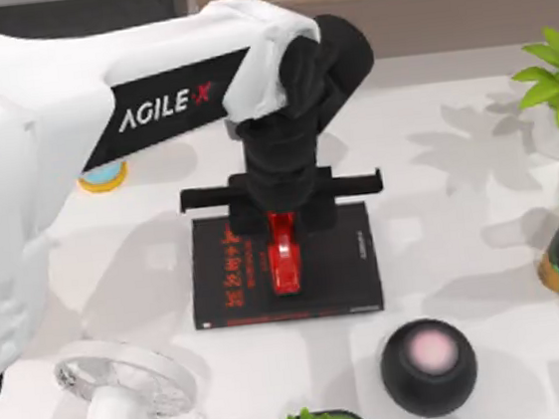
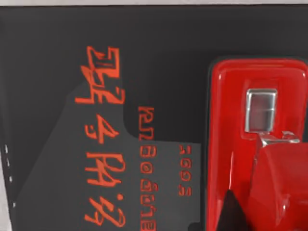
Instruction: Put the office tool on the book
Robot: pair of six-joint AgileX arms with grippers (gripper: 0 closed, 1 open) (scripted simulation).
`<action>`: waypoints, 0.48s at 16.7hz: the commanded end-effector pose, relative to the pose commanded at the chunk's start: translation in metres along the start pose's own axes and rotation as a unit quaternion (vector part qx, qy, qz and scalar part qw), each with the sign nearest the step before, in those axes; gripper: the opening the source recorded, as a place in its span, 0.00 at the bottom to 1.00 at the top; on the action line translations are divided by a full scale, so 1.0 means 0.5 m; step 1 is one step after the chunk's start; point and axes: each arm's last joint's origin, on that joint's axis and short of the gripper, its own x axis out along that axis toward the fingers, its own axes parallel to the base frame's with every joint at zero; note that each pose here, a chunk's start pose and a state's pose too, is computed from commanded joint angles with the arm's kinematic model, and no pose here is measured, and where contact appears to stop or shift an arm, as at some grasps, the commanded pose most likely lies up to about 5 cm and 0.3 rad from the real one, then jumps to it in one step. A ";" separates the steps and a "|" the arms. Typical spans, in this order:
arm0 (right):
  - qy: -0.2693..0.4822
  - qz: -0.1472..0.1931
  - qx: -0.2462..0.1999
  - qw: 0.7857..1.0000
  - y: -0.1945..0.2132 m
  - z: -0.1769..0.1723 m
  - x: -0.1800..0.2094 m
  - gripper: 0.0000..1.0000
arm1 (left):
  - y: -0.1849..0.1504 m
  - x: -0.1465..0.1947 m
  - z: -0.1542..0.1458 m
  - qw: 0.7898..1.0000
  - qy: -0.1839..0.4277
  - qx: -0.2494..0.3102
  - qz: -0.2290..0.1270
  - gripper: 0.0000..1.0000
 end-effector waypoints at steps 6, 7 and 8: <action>0.000 0.000 0.000 1.000 0.000 0.000 0.000 1.00 | 0.000 0.000 0.000 1.000 0.000 0.000 0.000 0.75; 0.000 0.000 0.000 1.000 0.000 0.000 0.000 1.00 | 0.000 0.000 0.000 1.000 0.000 0.000 0.000 0.83; 0.000 0.000 0.000 1.000 0.000 0.000 0.000 1.00 | 0.000 0.000 0.000 1.000 0.000 0.000 0.000 0.90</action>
